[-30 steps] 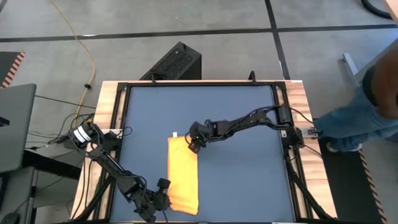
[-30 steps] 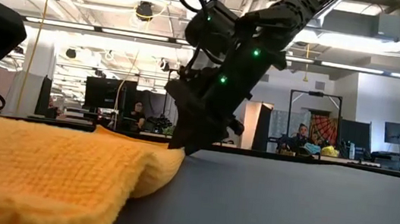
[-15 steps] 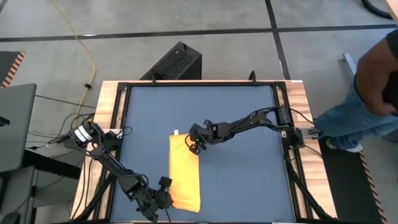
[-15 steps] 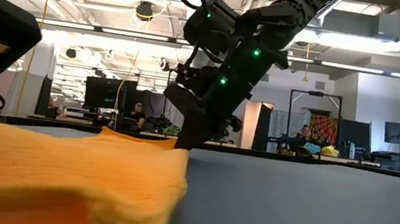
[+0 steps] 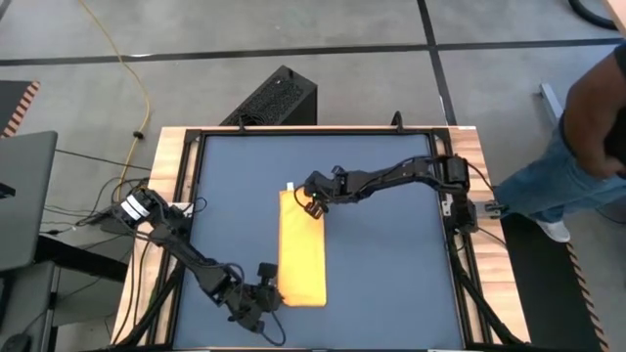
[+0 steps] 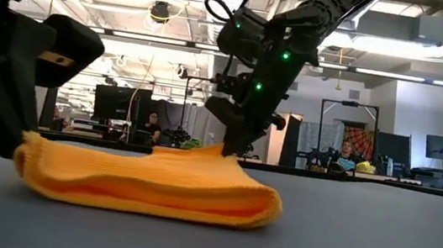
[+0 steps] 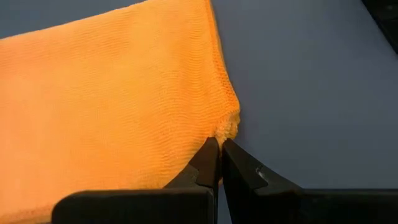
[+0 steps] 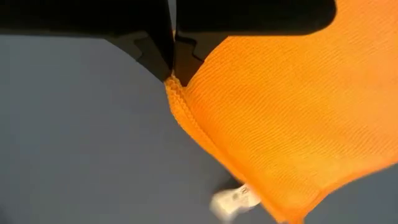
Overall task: Roll towel into tight, uniform cylinder
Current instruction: Roll the orange towel
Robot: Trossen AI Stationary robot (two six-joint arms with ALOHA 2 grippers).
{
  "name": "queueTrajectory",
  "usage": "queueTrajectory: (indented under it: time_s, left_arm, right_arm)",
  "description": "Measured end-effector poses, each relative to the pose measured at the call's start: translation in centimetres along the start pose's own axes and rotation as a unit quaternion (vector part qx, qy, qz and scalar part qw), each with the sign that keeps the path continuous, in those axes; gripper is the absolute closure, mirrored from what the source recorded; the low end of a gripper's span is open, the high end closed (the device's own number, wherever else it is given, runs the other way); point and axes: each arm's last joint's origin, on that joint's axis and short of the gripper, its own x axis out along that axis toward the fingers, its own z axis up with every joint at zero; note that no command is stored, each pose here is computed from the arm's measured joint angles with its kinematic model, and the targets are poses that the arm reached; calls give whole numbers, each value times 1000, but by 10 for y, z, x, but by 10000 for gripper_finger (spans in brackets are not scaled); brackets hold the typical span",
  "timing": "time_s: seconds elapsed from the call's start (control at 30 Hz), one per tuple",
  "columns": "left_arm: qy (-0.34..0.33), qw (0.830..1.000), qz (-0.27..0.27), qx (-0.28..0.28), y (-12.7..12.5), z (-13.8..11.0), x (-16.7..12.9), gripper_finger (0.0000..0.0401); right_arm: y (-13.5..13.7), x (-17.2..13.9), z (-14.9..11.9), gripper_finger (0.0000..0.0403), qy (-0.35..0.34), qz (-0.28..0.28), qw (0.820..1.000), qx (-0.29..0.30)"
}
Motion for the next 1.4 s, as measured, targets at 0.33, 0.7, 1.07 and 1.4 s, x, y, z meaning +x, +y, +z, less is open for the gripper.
queueTrajectory:
  time_s: [0.33,0.7,1.07,1.4]
  left_arm:
    - [5,1000,16,6,10,2,4,401]
    - [11,1000,-5,-10,8,2,4,401]
    - [17,997,-73,21,3,3,3,401]
    - [4,996,-91,-21,0,7,3,401]
  right_arm:
    - [-15,-7,10,311,28,27,999,-20]
    - [26,-75,1,213,157,78,982,-75]
    - [157,-170,-140,231,-8,189,956,-224]
    - [187,-193,-179,246,-132,185,883,-410]
